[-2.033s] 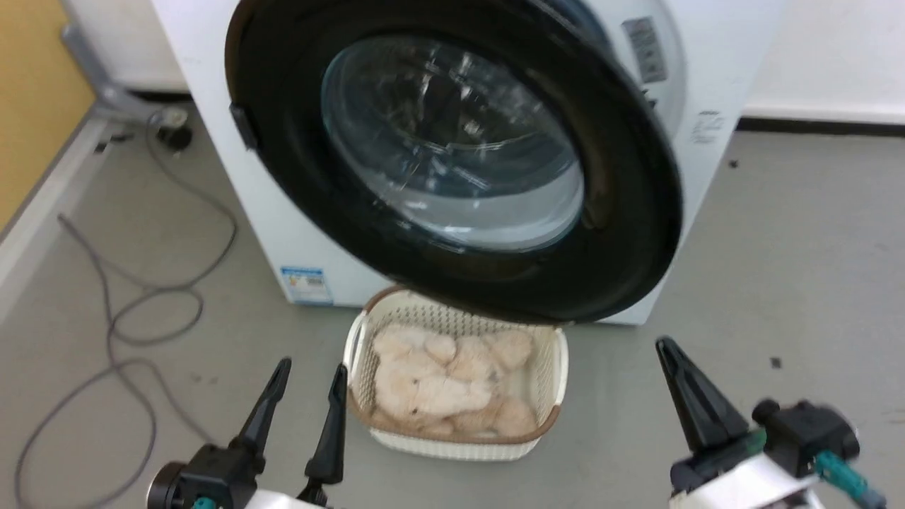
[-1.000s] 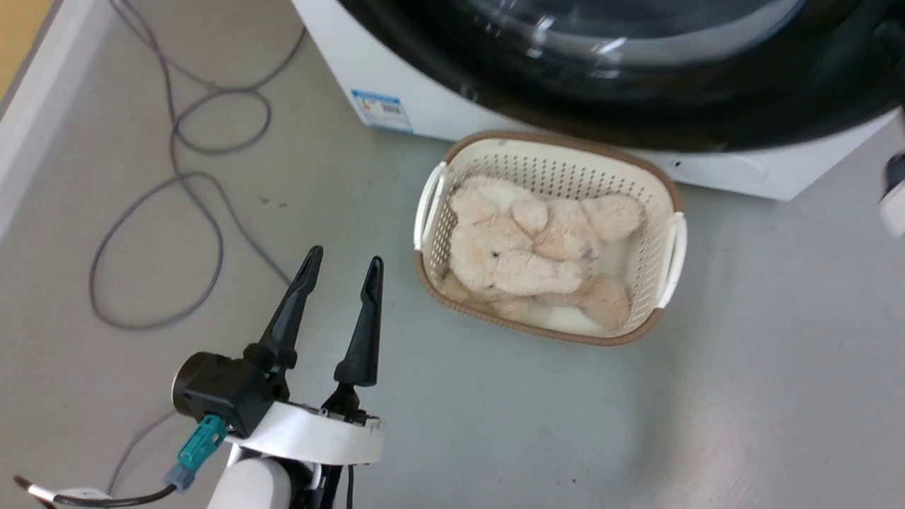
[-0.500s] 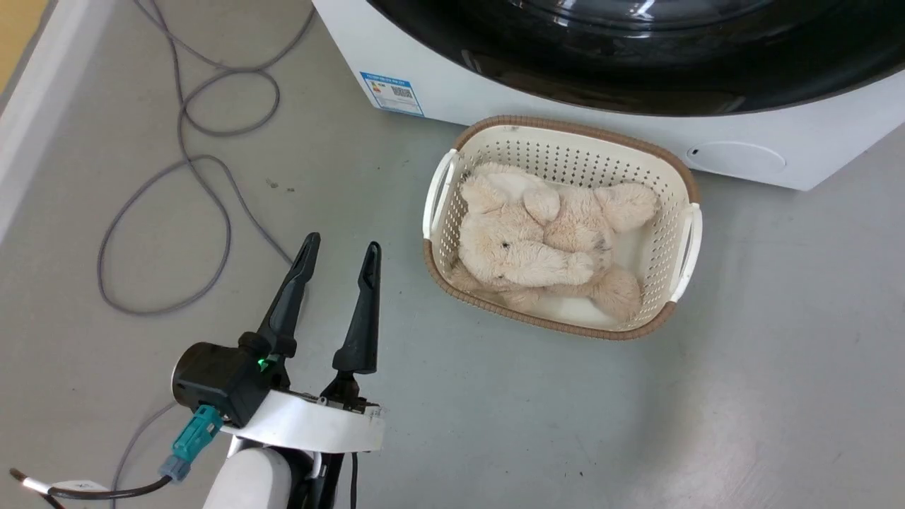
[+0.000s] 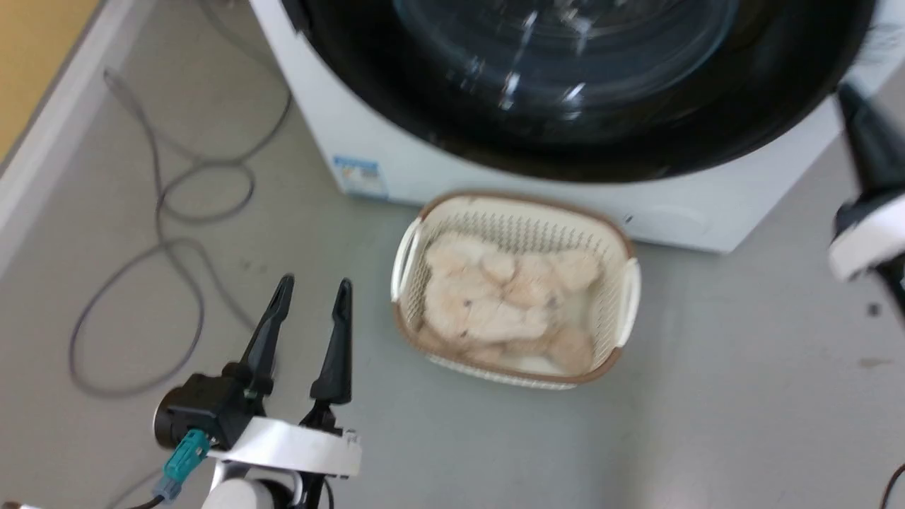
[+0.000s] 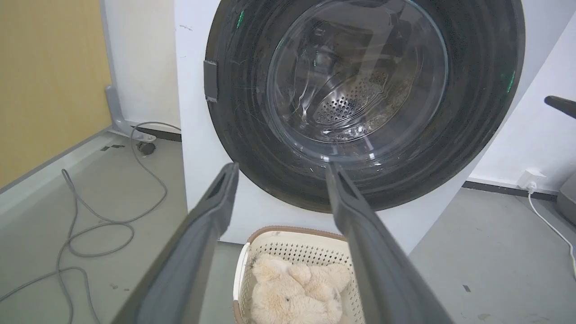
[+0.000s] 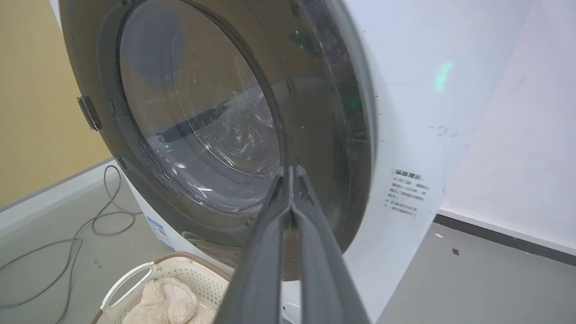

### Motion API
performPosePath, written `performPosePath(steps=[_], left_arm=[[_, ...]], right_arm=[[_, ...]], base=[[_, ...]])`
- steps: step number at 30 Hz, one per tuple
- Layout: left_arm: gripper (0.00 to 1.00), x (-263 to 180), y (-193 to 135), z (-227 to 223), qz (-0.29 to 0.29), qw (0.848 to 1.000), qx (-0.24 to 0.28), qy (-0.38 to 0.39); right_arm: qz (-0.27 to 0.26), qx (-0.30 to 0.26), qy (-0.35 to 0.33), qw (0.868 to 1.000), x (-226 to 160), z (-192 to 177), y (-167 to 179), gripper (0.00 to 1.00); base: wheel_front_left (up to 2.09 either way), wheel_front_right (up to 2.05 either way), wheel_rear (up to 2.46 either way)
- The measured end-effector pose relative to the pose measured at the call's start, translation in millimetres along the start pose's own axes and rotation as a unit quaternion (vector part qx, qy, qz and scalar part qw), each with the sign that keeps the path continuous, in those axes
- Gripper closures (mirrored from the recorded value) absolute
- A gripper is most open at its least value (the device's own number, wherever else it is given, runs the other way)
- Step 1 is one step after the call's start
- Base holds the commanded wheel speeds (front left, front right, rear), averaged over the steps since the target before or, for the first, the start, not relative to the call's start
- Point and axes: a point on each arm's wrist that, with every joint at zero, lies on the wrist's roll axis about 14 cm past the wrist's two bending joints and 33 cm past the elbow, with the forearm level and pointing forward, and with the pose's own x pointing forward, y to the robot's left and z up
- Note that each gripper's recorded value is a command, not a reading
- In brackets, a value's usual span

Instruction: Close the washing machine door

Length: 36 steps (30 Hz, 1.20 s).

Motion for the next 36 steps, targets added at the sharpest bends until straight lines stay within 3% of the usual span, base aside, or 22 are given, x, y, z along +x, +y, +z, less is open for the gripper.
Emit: performPosePath(steps=[7, 12, 25, 26, 27, 36], left_arm=[[0.00, -16, -8, 14, -0.007, 1.000, -0.001, -0.016], [0.00, -25, -20, 23, -0.023, 0.999, -0.006, -0.029], [0.00, -44, -28, 17, -0.038, 0.999, 0.019, -0.018], [0.00, -45, -28, 15, -0.038, 0.999, 0.020, -0.015], [0.00, -46, -28, 14, -0.038, 0.999, 0.021, -0.014], [0.00, -48, -29, 14, -0.040, 0.999, 0.027, -0.013]], right_arm=[[-0.015, 0.021, -0.043, 0.999, -66, 22, 15, 1.00], [-0.059, 0.046, -0.077, 0.994, -122, 34, 17, 1.00], [-0.130, 0.053, -0.063, 0.988, -209, 8, 30, 1.00], [-0.132, 0.053, -0.058, 0.988, -212, 4, 32, 0.92], [-0.135, 0.052, -0.055, 0.988, -216, 2, 34, 0.02], [-0.141, 0.051, -0.049, 0.987, -227, -3, 41, 0.00]], base=[[0.00, 0.00, 0.00], [0.00, 0.00, 0.00], [0.00, 0.00, 0.00], [0.00, 0.00, 0.00], [0.00, 0.00, 0.00], [0.00, 0.00, 0.00]])
